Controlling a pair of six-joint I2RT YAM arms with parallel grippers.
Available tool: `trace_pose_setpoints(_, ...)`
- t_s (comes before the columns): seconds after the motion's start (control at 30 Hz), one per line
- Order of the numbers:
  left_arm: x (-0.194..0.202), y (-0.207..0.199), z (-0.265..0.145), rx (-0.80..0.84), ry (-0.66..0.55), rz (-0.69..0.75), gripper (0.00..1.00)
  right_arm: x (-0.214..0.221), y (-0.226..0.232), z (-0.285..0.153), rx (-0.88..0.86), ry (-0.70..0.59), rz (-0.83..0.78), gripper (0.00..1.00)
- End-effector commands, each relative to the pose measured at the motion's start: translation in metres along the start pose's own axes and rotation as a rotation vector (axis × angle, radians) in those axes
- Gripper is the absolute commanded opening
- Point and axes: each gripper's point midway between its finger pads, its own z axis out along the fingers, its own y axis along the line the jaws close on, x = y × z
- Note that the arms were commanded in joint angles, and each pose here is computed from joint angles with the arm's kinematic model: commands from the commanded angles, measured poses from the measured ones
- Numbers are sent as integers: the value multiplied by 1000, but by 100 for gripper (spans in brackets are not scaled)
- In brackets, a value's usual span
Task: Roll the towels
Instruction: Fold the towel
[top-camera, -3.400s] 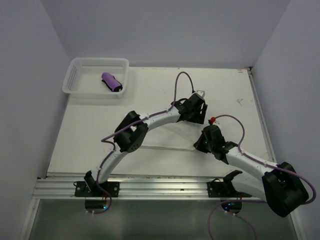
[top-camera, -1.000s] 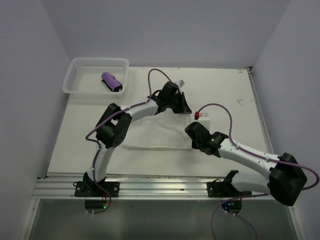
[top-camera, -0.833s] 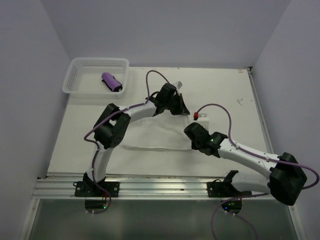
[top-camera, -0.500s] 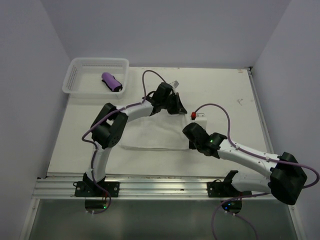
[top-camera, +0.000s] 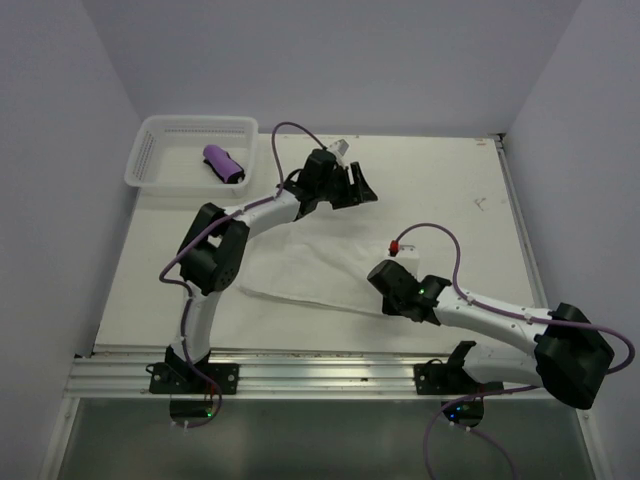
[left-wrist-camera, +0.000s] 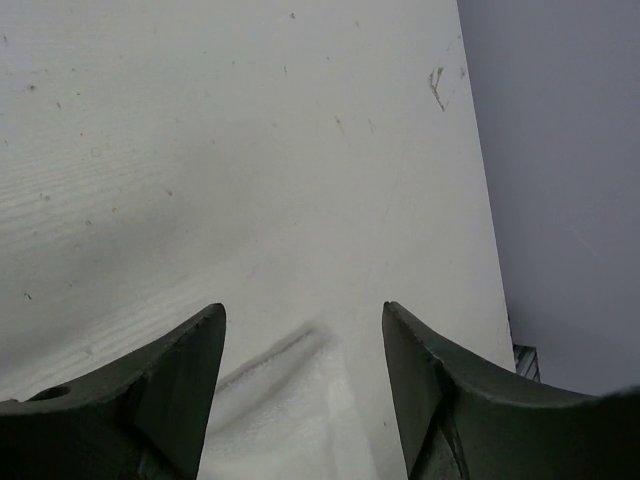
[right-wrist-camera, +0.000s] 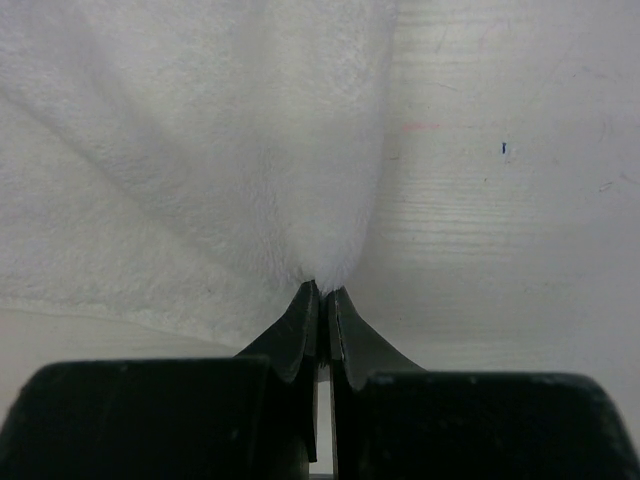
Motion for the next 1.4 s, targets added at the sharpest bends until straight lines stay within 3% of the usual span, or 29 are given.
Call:
trace_pose_setpoints(0.0,-26,-34,-12,36,-68,84,68,1,14,1,-70,-12,100,0)
trace_pose_setpoints(0.27,18,-62,-6,-60,9,211,68,6,10,9,-103,-53,219,0)
trace_pose_setpoints(0.33,31,-60,-8,-75,32,213,63,8,6,11,-107,-55,249,0)
trace_pose_setpoints(0.37,38,-63,-10,-67,47,212,60,8,6,11,-112,-52,265,0)
trace_pose_setpoints(0.5,58,-49,-14,-105,81,197,27,12,-2,14,-125,-40,322,0)
trace_pose_setpoints(0.63,79,-32,-10,-144,121,188,13,21,-12,19,-131,-7,371,0)
trace_pose_setpoints(1.17,123,22,34,-259,185,202,11,30,-8,21,-180,33,406,0)
trace_pose_setpoints(1.27,116,20,35,-270,173,216,16,30,-9,20,-186,30,412,0)
trace_pose_setpoints(1.37,91,-1,32,-257,115,239,30,30,-8,20,-195,23,422,0)
